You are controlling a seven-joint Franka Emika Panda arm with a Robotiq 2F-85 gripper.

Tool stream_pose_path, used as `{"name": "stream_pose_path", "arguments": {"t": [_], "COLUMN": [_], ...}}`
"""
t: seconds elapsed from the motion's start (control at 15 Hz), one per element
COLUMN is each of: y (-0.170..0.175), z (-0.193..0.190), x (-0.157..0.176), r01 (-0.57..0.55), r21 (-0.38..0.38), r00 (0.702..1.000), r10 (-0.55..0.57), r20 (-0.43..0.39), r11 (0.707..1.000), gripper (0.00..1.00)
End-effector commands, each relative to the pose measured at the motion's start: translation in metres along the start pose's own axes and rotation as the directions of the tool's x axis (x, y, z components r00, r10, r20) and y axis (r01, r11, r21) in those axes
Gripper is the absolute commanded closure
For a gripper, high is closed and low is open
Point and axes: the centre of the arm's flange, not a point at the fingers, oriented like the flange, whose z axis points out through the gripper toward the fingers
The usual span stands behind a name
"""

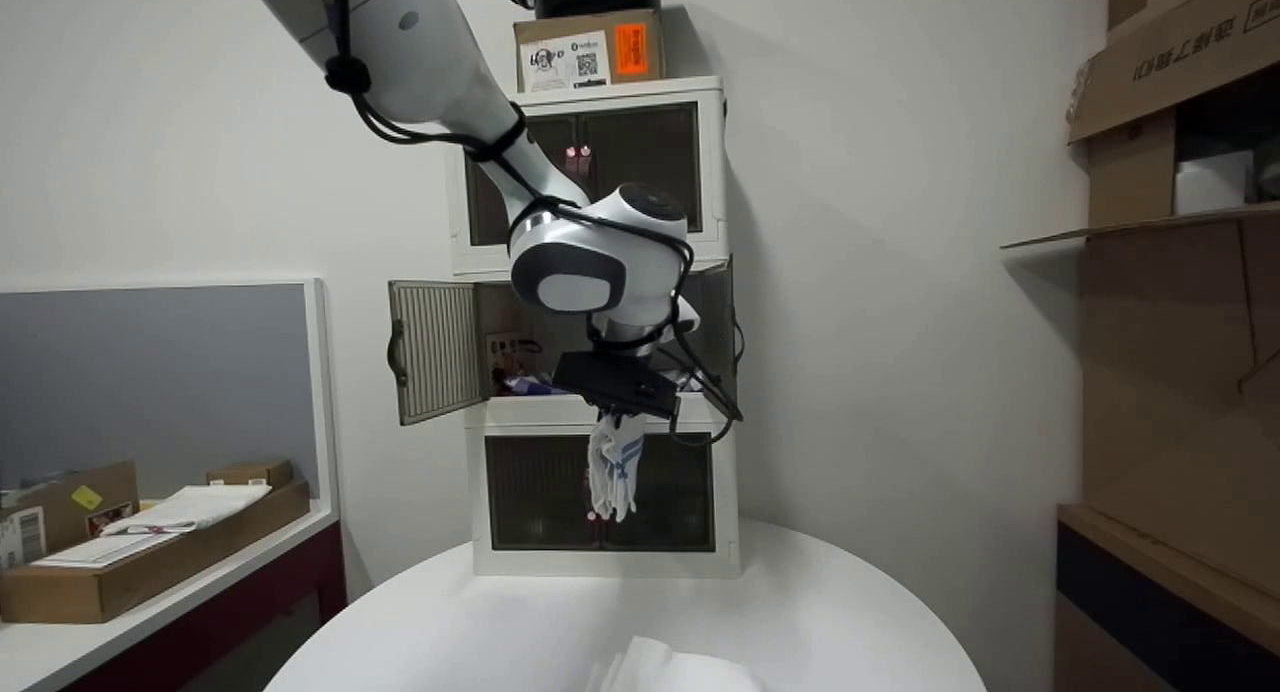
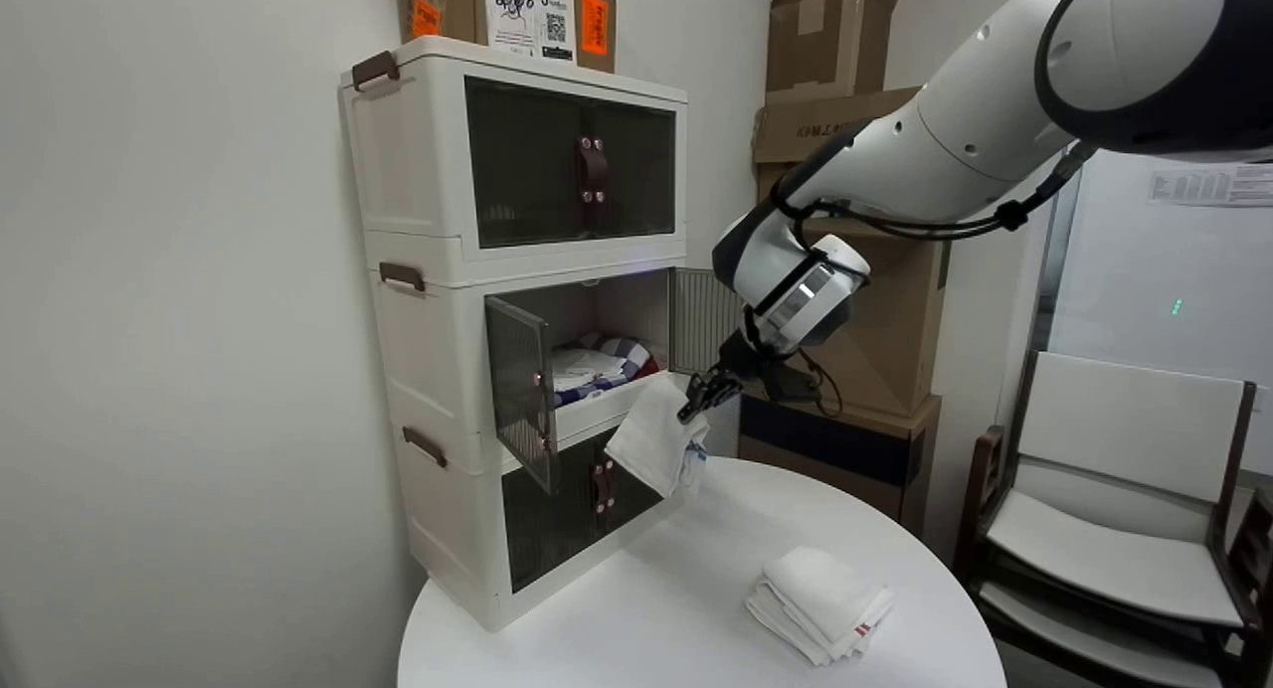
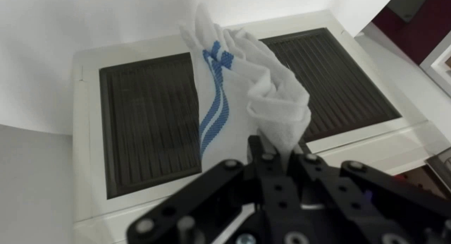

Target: Put the white and blue towel inside the open cabinet

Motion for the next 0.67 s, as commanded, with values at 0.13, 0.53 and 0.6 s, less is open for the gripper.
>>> {"name": "stream_pose_path", "arguments": {"t": [0.13,0.53,0.6], "y": [-0.026,-0.036,-0.038], "z": [-0.010,-0.029,-0.031], "x": [0.030,0.077,0.084], "r01": [-0.033,-0.022,-0.004], "r21": [0.094,0.286,0.317], "r00": [0.991,0.965,0.961], "r10": [0.045,0.095,0.091], "r20": [-0.127,-0.245,-0.260], "r11": [0.995,0.958,0.948], "gripper": [0.98,0.98,0.98]}}
